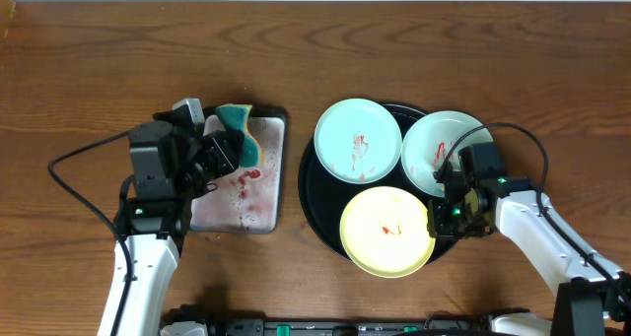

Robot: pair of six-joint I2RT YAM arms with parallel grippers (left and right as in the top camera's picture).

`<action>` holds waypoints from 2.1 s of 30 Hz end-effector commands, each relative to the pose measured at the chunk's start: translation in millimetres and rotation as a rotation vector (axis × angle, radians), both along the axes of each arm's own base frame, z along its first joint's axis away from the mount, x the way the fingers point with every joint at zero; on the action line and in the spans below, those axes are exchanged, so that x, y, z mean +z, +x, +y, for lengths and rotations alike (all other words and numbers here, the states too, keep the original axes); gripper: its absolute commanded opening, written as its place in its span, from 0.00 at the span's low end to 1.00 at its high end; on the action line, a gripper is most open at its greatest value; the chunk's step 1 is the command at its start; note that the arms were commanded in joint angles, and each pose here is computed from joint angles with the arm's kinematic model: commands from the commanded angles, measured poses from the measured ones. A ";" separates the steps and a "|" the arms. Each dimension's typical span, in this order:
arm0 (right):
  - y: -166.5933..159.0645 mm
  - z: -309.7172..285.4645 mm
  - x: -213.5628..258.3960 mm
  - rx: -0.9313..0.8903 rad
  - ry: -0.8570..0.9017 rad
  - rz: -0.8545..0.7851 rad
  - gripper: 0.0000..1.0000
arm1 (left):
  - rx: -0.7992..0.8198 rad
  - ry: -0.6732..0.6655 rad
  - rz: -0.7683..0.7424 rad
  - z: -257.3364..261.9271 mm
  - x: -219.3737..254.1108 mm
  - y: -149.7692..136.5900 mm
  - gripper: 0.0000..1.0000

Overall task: Clean dirty plates on tray and stack at the side
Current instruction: 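Dip and rub the sponge in the soapy sink tray with left gripper, then scrub the yellow plate with the sponge while right gripper holds it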

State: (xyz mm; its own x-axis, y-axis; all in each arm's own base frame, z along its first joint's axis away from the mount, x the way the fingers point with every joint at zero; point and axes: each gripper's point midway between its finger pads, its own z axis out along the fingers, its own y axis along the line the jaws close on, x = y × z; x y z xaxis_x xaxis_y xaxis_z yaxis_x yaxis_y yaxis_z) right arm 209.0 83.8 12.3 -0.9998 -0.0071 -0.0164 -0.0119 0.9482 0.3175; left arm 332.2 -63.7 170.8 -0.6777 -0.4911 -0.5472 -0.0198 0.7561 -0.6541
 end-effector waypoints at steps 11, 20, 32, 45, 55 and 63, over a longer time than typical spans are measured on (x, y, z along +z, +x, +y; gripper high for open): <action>-0.9 -1.8 -2.0 -0.009 0.000 0.007 0.01 | -0.013 0.003 -0.005 -0.2 -1.5 -1.0 0.07; -0.9 -1.8 -2.0 -0.009 0.000 0.007 0.01 | -0.062 0.070 -0.020 -0.2 -6.3 -4.5 0.07; 1.6 -1.4 -1.8 -0.009 0.001 -0.003 0.01 | 0.054 0.347 0.192 28.6 -62.9 -21.3 0.07; 1.4 -1.5 -1.8 -0.009 0.001 -0.002 0.01 | -0.099 0.522 0.398 19.4 -80.8 -18.7 0.07; -0.1 -1.6 -1.9 -0.009 0.000 0.004 0.01 | -0.269 0.563 0.373 -30.4 -74.4 -31.1 0.07; 0.0 -1.6 -1.9 -0.009 0.001 0.003 0.01 | -0.532 0.457 0.242 -136.7 -61.6 -58.9 0.07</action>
